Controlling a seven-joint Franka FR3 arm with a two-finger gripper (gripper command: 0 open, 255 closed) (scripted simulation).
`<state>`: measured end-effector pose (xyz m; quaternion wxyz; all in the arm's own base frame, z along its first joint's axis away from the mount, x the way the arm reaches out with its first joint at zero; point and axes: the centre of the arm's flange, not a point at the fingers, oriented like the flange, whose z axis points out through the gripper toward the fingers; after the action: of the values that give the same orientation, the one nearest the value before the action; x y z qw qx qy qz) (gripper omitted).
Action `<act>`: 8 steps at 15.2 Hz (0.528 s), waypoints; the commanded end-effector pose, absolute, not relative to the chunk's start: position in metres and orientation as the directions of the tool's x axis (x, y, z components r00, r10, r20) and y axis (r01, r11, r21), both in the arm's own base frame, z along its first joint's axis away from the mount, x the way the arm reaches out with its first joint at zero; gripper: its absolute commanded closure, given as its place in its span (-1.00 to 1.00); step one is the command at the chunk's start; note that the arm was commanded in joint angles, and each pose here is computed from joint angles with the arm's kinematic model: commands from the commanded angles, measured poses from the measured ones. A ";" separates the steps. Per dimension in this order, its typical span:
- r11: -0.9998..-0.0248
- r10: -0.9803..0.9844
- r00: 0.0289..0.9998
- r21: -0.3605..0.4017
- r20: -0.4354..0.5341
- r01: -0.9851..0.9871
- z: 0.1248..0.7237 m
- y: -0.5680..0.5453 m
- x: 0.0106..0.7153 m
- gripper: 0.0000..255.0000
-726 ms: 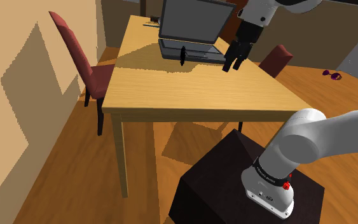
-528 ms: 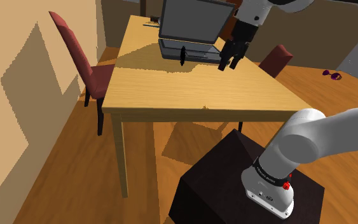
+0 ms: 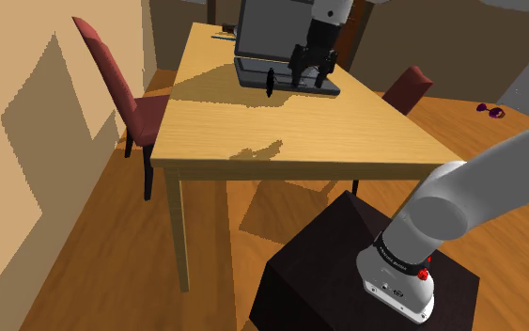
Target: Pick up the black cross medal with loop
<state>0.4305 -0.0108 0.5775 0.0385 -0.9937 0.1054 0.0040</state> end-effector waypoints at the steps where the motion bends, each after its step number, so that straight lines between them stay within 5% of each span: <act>1: -0.963 -0.261 0.965 -0.062 -0.030 -0.262 0.578 -0.014 0.458 -1.00; 8: -0.902 -0.429 0.901 -0.008 -0.068 -0.431 0.572 -0.039 0.553 -1.00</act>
<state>0.5397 -0.0344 0.5742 0.0149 -0.9778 0.2068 0.0293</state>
